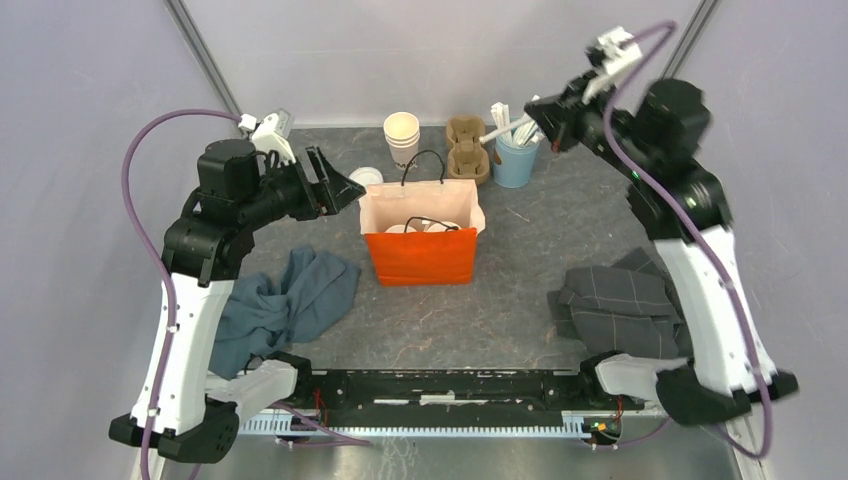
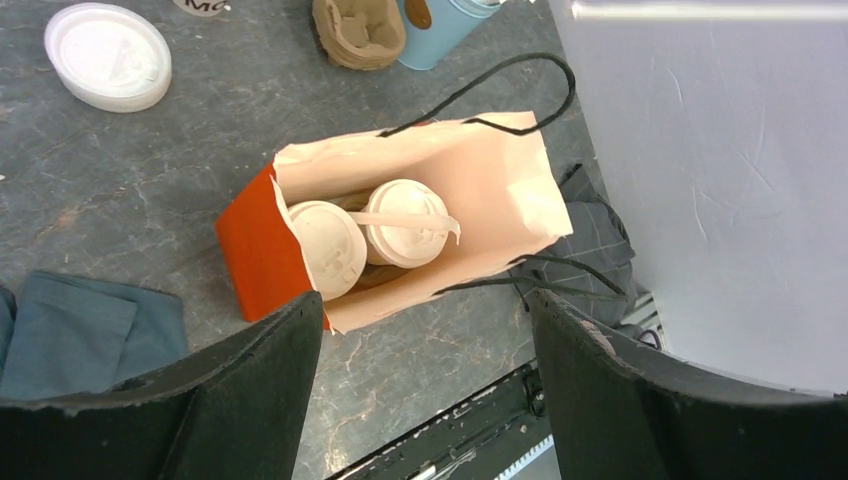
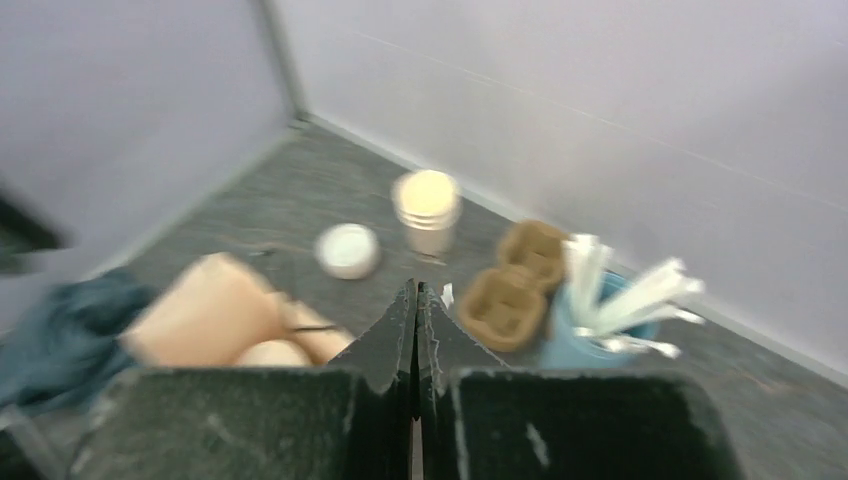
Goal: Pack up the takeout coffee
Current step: Place the straw in the takeout bag.
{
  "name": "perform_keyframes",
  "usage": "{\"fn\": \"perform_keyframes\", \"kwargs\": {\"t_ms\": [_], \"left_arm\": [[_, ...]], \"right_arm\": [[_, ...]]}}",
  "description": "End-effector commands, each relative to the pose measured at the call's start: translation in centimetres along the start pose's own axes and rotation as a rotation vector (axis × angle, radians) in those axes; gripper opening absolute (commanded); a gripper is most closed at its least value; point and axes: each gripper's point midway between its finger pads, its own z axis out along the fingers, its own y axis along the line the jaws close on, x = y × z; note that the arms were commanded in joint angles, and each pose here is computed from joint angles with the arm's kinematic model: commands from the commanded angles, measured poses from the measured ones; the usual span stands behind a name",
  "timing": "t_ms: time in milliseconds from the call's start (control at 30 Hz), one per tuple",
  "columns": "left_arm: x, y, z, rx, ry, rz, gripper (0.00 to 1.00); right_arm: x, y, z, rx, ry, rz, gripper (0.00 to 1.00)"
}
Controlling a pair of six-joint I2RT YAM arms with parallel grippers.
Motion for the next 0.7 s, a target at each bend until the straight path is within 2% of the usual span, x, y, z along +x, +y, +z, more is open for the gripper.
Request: {"fn": "perform_keyframes", "kwargs": {"t_ms": [0,133,300,433,667], "left_arm": [[0.0,-1.2,-0.5,0.078,-0.026,0.016,0.82],[0.2,-2.0,-1.3,0.114,-0.038,-0.004,0.82],[0.2,-2.3,-2.1,0.114,-0.042,0.000,0.82],[-0.1,-2.5,-2.8,0.109,-0.055,0.006,0.82],[-0.5,-2.3,-3.6,0.078,-0.074,0.020,0.82]], "right_arm": [[-0.6,7.3,-3.8,-0.349,-0.040,0.169,0.00],[-1.7,10.1,-5.8,-0.469,-0.041,0.158,0.00],[-0.5,13.3,-4.3,-0.544,0.027,0.122,0.00],[0.9,14.9,-2.0,-0.508,0.059,0.072,0.00],[4.2,14.3,1.9,-0.355,0.110,-0.056,0.00]]}}
